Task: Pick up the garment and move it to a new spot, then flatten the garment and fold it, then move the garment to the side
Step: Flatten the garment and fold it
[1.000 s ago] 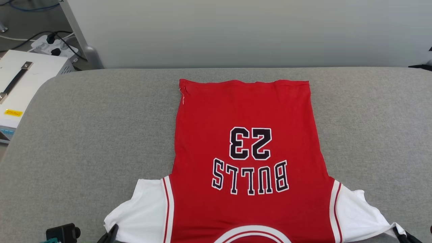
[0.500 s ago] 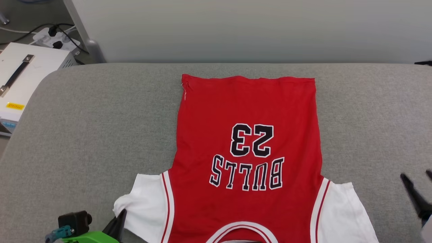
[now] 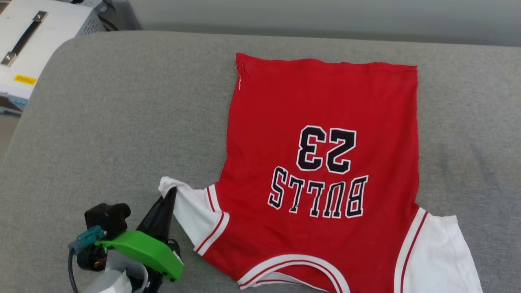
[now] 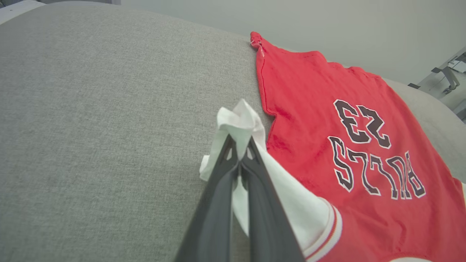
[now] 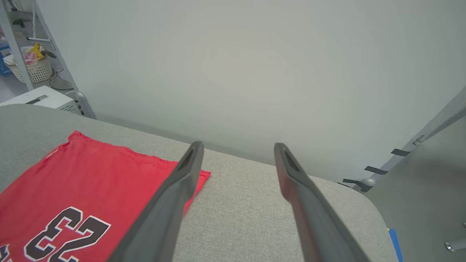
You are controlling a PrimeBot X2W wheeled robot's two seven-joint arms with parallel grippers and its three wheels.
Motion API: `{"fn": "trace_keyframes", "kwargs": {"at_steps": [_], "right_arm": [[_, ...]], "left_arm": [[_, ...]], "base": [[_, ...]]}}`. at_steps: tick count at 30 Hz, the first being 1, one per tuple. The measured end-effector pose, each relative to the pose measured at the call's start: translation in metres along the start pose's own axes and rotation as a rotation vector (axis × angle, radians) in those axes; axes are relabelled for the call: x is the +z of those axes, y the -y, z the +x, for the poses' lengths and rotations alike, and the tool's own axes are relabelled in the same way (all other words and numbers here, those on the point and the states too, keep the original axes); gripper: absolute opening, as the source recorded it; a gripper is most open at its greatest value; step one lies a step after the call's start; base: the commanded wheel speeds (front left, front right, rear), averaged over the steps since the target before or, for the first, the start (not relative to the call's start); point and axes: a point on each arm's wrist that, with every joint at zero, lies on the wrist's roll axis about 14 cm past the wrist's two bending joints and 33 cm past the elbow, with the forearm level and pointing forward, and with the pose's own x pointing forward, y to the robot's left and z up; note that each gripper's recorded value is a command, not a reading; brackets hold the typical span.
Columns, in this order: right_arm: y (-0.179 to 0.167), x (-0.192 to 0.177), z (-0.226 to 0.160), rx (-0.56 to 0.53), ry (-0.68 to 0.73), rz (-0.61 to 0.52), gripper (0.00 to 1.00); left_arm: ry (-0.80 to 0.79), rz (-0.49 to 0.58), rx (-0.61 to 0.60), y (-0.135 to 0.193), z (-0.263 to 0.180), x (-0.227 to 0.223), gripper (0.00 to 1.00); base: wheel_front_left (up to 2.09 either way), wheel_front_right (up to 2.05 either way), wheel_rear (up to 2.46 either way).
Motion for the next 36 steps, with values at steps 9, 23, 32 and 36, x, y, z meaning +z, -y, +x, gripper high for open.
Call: {"fn": "trace_keyframes", "kwargs": {"at_steps": [9,23,32,36], "right_arm": [[-0.022,-0.085,0.087,0.112,-0.605,0.058,1.00],[-0.081,-0.213,0.150,0.209,-0.971,0.072,1.00],[-0.087,-0.246,0.155,0.233,-1.016,0.095,0.00],[-0.085,-0.232,0.160,0.223,-0.948,0.121,0.00]], "left_arm": [[0.022,-0.006,-0.017,0.008,0.033,-0.003,0.00],[-0.007,-0.007,0.037,-0.011,0.058,-0.027,0.00],[-0.027,0.001,0.092,-0.029,0.057,-0.037,0.00],[-0.019,0.005,0.095,-0.031,0.055,-0.033,0.00]], "base": [[0.00,0.00,0.00],[0.00,0.00,0.00],[0.00,0.00,0.00],[0.00,0.00,0.00]]}}
